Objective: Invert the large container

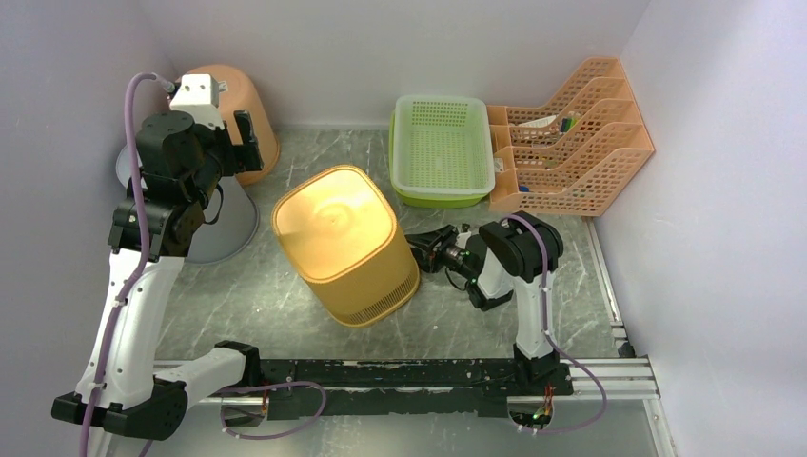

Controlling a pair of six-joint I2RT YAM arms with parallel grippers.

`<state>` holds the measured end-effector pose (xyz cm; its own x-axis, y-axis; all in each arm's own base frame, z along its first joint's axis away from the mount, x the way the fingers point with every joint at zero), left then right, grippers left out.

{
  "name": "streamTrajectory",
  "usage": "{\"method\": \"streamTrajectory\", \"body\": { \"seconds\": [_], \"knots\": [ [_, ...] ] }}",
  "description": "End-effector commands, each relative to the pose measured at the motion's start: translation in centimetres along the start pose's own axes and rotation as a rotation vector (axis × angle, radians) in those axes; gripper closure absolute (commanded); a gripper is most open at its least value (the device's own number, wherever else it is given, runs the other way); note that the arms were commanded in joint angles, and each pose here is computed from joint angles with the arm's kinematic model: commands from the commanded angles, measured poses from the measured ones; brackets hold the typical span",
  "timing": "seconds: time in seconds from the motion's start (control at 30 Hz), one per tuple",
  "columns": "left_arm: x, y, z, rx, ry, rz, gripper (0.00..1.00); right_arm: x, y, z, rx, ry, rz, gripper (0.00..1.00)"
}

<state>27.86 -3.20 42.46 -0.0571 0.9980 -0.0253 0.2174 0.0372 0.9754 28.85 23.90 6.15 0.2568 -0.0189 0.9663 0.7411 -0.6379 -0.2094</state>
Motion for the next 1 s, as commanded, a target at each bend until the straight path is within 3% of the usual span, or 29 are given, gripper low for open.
{"method": "streamTrajectory", "body": {
  "seconds": [0.0,0.43,0.77,0.97],
  "knots": [
    [-0.2,0.4,-0.2,-0.028,-0.016,-0.001,0.01,2.4,0.9,-1.7,-0.004,0.162,0.002,0.55],
    [-1.0,-1.0,1.4,-0.01,-0.045,-0.008,0.0,0.7,1.9,-3.3,-0.06,0.108,-0.055,0.52],
    [-1.7,-2.0,2.7,0.012,-0.071,-0.018,0.0,-1.2,5.3,-7.3,-0.18,0.031,-0.107,0.52],
    [-2.0,-2.4,3.3,0.024,-0.076,-0.014,0.0,-0.3,5.0,-8.0,-0.172,0.042,-0.172,0.51]
  ]
}}
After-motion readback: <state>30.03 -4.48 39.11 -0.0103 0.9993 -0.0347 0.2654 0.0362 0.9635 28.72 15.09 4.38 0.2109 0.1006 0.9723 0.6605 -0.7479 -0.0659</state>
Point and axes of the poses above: each gripper's point midway between its finger pads, its own z axis out along the fingers, its own x axis along the line the jaws close on, y = z × x, the point moved 4 cm from there along -z, back along the fingers, and after that the axes turned 1 degree about -z, right-handed, at the moved point
